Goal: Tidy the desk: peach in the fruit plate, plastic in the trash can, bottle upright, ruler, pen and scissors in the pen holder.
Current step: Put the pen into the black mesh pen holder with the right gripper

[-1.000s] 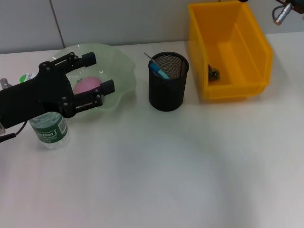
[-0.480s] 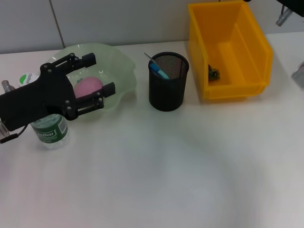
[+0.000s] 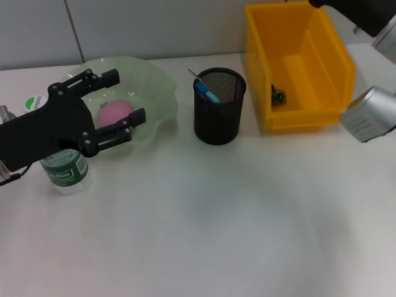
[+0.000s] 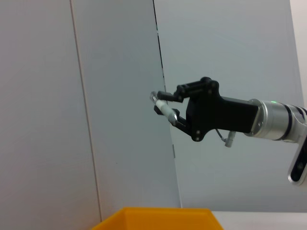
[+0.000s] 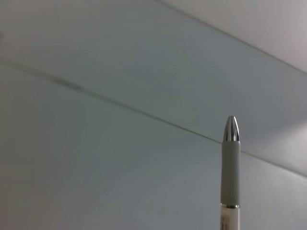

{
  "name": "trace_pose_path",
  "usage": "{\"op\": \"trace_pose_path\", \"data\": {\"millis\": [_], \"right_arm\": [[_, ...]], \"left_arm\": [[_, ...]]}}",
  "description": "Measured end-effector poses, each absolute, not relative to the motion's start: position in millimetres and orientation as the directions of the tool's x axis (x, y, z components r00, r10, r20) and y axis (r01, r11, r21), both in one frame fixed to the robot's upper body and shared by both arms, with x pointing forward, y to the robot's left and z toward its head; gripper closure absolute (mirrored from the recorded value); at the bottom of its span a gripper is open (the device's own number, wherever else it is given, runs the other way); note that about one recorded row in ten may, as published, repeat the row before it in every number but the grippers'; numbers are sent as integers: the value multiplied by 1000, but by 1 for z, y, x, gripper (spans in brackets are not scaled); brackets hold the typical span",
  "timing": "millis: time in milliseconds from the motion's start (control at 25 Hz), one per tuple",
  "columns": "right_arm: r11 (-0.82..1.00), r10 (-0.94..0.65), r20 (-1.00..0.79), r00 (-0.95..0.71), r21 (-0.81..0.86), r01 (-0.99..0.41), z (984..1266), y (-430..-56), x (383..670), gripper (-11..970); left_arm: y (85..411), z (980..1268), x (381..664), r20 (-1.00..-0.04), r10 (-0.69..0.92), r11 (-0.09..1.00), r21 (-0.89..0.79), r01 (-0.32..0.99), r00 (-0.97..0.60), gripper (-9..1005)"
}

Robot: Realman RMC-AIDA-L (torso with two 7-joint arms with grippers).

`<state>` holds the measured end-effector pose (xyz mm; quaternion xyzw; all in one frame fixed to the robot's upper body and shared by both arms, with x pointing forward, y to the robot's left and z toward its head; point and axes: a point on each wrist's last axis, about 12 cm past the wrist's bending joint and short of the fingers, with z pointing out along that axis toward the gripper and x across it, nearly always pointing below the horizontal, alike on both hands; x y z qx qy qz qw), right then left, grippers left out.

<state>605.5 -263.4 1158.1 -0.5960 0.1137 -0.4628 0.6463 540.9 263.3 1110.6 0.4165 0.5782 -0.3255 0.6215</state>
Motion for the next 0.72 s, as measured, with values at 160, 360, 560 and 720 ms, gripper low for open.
{"op": "trace_pose_path", "data": {"millis": [160,360,560,720], "right_arm": [[-274,-702,537,467,-810,519,1145,-263,603,805],[-401,-631,666,397,-719,568,1130,-259,598,805],[-450,-601,710,368,-681,578,1123,-259,595,804],[-480,-579,733,358,-661,576,1121,-260,597,804]], "left_arm": [[263,1107,541,-987,95,446,162,880,133,210],[260,1102,540,-984,103,443,178,879,148,210],[259,1099,540,-981,107,445,192,874,161,210],[258,1098,541,-981,110,448,192,873,160,210]]}}
